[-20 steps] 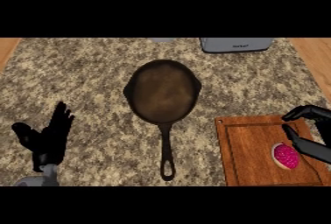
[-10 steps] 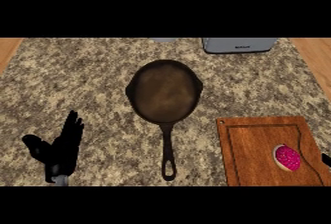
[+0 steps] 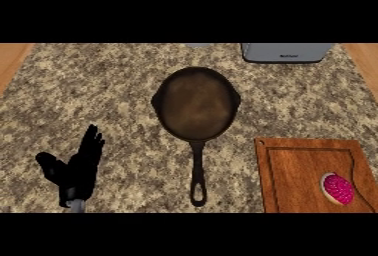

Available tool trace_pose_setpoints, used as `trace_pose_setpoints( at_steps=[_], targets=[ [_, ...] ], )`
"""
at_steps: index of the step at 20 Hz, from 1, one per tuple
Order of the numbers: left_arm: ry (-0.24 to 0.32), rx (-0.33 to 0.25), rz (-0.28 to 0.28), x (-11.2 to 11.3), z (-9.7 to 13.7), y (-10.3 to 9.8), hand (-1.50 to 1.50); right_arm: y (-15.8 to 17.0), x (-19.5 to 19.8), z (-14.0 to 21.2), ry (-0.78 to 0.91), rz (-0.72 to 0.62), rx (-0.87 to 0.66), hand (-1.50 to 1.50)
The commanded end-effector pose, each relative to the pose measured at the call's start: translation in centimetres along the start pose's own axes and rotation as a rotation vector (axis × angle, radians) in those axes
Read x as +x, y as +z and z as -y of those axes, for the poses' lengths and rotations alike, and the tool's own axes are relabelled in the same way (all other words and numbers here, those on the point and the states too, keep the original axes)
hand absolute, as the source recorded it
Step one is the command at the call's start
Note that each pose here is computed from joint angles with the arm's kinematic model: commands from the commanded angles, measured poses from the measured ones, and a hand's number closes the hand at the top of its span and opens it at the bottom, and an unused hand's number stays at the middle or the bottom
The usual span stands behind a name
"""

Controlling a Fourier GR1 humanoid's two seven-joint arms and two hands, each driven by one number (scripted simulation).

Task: Pick the cupcake from the cutting board and place it in the pan

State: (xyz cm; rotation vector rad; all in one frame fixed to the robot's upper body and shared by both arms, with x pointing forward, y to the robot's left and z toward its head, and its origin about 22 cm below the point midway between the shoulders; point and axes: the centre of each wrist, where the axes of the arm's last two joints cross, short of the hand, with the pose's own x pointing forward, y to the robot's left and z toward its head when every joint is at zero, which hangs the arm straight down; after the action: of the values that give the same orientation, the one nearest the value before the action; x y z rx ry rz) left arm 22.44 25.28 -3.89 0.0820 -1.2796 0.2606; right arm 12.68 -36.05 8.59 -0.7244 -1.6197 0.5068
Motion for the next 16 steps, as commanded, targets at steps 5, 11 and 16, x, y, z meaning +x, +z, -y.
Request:
trace_pose_setpoints(
  at_steps=[5,11,16],
  targets=[
    [-0.021,-0.013,-0.049,-0.8,0.4,0.2,0.0,-3.4,1.9,1.6,0.43,-0.225,0.325,-1.5],
    [-0.012,-0.031,-0.049,-0.5,1.6,-0.8,0.0,-8.6,6.1,0.1,0.48,-0.23,0.409,-1.5],
    [0.008,0.002,-0.058,-0.4,0.1,0.9,0.0,-9.7,2.3,-1.3,0.584,-0.312,0.525,-1.5]
  ],
)
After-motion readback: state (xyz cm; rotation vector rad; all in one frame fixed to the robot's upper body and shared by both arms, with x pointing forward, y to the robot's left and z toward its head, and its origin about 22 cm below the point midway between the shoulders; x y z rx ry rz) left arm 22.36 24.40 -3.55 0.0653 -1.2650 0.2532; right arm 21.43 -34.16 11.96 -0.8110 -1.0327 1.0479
